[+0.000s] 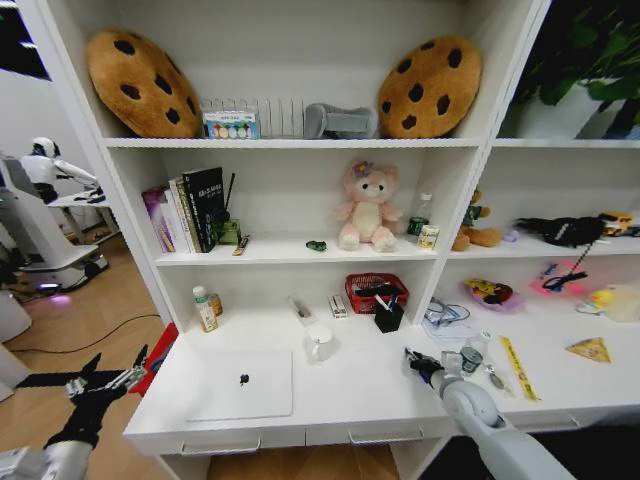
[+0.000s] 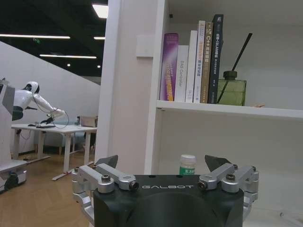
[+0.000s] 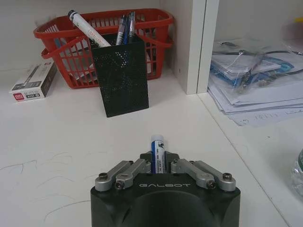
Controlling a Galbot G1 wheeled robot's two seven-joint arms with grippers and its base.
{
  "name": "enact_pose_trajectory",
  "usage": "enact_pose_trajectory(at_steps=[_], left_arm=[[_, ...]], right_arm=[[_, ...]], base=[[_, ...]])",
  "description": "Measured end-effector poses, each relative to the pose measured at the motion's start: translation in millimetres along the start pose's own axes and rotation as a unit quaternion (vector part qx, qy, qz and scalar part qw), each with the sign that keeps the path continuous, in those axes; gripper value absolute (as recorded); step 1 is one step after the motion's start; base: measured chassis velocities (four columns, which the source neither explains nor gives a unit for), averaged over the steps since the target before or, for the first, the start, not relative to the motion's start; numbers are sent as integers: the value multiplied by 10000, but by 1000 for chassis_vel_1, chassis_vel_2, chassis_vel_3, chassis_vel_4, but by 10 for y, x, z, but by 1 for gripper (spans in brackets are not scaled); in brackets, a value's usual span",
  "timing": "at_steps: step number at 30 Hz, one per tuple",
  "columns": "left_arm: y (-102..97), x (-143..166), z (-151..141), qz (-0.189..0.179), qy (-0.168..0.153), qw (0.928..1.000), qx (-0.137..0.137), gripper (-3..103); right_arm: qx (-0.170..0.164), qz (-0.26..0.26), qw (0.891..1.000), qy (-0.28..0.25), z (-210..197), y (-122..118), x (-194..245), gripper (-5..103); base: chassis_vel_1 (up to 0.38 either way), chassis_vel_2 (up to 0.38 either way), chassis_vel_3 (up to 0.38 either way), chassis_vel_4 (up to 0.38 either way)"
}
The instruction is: Organize the objects on the table.
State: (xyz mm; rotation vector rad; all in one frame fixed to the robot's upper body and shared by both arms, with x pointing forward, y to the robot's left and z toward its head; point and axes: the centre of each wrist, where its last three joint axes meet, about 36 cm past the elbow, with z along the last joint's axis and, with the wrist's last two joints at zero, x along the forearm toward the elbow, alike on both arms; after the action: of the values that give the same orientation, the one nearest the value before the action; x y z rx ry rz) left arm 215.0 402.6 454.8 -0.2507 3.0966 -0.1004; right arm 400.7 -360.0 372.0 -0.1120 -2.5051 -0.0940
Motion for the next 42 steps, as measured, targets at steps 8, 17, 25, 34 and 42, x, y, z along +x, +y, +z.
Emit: enact_pose_trajectory(at_steps=[8, 17, 25, 34, 42], left_arm=[[0, 0, 0, 0, 1, 10000, 0, 100], [0, 0, 0, 0, 1, 10000, 0, 100], [0, 0, 0, 0, 0, 10000, 0, 100], [0, 0, 0, 0, 0, 10000, 0, 100], [0, 0, 0, 0, 1, 10000, 0, 100]], right_arm=[[981, 107, 9817, -1629, -58, 46, 84, 12], [1528, 150, 9332, -3250, -353, 207, -157, 12], [1967, 107, 8948, -4007, -457, 285, -755, 12], [2066, -147, 8790, -4294, -511, 419, -1270, 12], [1941, -51, 8866, -4199, -587, 434, -1455, 12]], base=[[0, 0, 0, 0], [0, 0, 0, 0], [0, 0, 0, 0], [0, 0, 0, 0], [0, 0, 0, 0]])
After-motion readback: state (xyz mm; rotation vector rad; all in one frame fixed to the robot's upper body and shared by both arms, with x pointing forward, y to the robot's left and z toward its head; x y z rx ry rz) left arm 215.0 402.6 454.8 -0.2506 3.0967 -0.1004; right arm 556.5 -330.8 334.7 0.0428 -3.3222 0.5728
